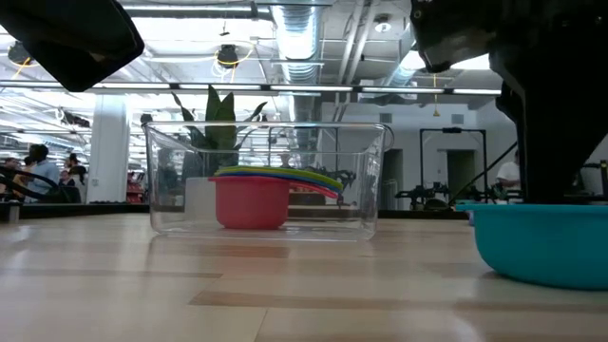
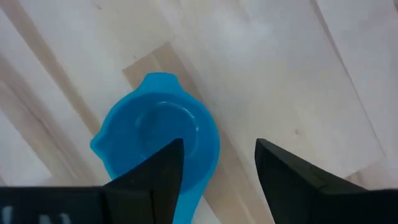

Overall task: Nest measuring cups in basket
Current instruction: Stack the light blue measuring cup into the green measuring cup

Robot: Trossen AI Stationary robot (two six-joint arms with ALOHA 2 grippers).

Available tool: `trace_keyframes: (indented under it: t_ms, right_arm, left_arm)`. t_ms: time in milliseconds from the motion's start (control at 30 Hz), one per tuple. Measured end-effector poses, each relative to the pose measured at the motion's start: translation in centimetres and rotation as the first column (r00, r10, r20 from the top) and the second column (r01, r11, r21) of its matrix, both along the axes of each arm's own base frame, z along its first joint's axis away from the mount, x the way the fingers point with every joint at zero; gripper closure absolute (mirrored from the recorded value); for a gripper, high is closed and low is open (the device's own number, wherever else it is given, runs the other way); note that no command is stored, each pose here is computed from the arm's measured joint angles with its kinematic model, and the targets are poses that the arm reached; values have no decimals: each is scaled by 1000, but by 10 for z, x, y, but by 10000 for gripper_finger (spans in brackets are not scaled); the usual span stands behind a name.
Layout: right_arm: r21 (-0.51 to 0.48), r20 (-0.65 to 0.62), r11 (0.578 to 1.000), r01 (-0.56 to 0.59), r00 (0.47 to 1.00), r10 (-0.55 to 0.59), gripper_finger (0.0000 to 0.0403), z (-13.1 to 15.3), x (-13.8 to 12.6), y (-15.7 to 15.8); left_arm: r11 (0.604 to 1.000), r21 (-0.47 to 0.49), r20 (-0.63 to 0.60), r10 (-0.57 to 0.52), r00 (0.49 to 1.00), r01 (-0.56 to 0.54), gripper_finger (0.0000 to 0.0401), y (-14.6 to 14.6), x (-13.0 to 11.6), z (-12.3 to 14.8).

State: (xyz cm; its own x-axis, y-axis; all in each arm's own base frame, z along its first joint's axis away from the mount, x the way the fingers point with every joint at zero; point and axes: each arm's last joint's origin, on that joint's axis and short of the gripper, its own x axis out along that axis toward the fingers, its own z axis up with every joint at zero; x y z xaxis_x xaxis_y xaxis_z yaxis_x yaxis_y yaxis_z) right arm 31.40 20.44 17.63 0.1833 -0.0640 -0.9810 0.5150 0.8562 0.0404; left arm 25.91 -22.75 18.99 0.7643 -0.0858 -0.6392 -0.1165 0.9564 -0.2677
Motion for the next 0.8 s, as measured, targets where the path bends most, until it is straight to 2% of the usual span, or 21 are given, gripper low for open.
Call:
trace_keyframes:
  t_ms: [400,500,600,767,800]
  right_arm:
    - [38,-2,997,61,998,-61,183,-15,-3,-2]
    - [42,6,998,53,999,-54,198,-15,-3,-2]
    - [45,11,997,56,998,-57,242,-15,-1,-2]
    - [40,21,999,26,999,-27,373,-13,3,-8]
    - [39,31,999,-7,999,6,384,-8,4,-7]
  left_arm:
    - [1000,-1,0,0,1000,0,401,0,0,0]
    - [1000,-1,0,0,1000,0,401,0,0,0]
    - [1000,-1,0,0,1000,0,401,0,0,0]
    - [1000,6,6,8,1000,-8,401,0,0,0]
    - [1000,7,8,10,1000,-10,401,0,0,0]
